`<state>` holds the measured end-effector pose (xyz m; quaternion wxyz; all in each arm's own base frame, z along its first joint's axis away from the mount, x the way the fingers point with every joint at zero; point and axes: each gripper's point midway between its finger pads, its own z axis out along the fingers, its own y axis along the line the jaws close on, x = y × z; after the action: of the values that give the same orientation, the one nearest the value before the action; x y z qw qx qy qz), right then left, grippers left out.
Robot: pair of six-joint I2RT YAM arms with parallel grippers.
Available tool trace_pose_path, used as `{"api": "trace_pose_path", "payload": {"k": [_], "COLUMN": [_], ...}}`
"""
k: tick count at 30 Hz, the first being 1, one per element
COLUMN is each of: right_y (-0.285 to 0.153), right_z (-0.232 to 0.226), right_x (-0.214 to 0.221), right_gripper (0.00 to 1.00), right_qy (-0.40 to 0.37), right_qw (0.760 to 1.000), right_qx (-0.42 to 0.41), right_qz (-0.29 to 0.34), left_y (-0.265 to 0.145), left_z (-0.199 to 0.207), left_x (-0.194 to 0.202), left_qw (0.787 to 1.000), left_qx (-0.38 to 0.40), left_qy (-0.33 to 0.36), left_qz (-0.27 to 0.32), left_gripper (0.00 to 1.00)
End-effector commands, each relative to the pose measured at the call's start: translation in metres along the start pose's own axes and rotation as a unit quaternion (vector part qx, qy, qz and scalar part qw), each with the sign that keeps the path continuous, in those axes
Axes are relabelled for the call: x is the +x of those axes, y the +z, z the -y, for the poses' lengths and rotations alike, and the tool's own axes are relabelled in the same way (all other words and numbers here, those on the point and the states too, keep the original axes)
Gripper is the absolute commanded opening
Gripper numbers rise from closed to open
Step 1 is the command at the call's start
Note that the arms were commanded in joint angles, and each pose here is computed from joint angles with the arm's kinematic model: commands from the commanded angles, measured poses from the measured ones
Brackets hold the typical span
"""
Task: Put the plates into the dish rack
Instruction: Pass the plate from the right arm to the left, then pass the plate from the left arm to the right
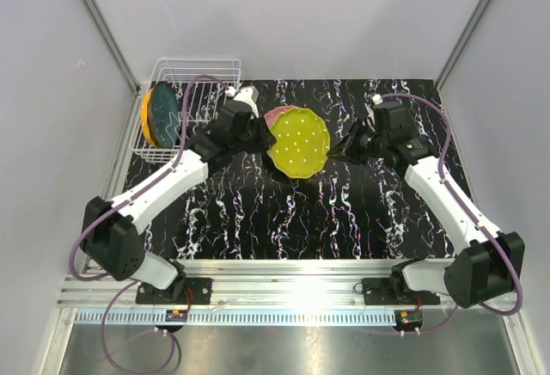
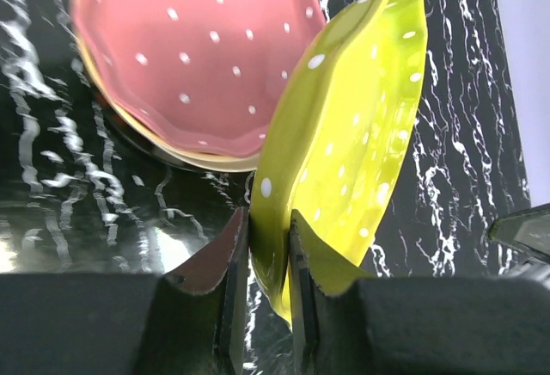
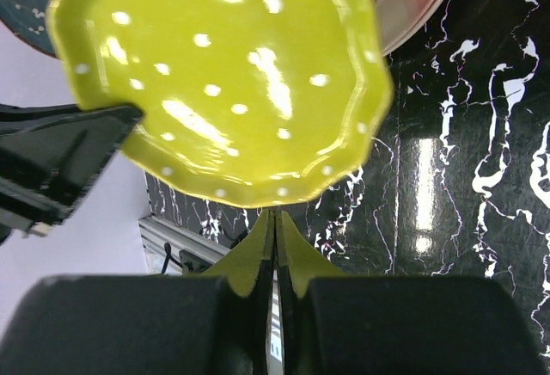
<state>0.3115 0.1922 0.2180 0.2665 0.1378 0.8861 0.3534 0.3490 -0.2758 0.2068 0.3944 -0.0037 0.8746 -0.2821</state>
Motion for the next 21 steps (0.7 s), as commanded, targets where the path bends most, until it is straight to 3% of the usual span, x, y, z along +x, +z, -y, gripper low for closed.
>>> {"api": "trace_pose_path", "payload": {"k": [1,6,13,21], "right_y": [-0.016,-0.025,-0.021,-0.014], "right_z": [-0.009,-0.014,-0.011,-0.007], "right_x": [-0.007,-0.006,0.003,0.008], "right_gripper": [0.08,0.09,0.1,0.1], "right_qy": [-0.02,-0.035,-0.033,-0.041], "right_qw": [0.999,0.999,0.998,0.998], "right_qx": [-0.017,-0.028,-0.041,-0.048], "right_qz": [0.027,0.031,0.021,0.011], "left_y": [-0.061,-0.106,-0.153,-0.21], "left_z": [0.046,0.016,-0.065,-0.123], "left_x": [-0.098,-0.138,-0.18,-0.221], "left_qw": [0.987,0.975,0.958,0.897], "left_qx": [0.054,-0.023,-0.123,-0.279], "left_qy": [0.033,0.076,0.046,0.087], "left_qz": [0.145,0.206,0.254,0.332], "left_gripper": [0.0,0.0,0.0,0.0]}}
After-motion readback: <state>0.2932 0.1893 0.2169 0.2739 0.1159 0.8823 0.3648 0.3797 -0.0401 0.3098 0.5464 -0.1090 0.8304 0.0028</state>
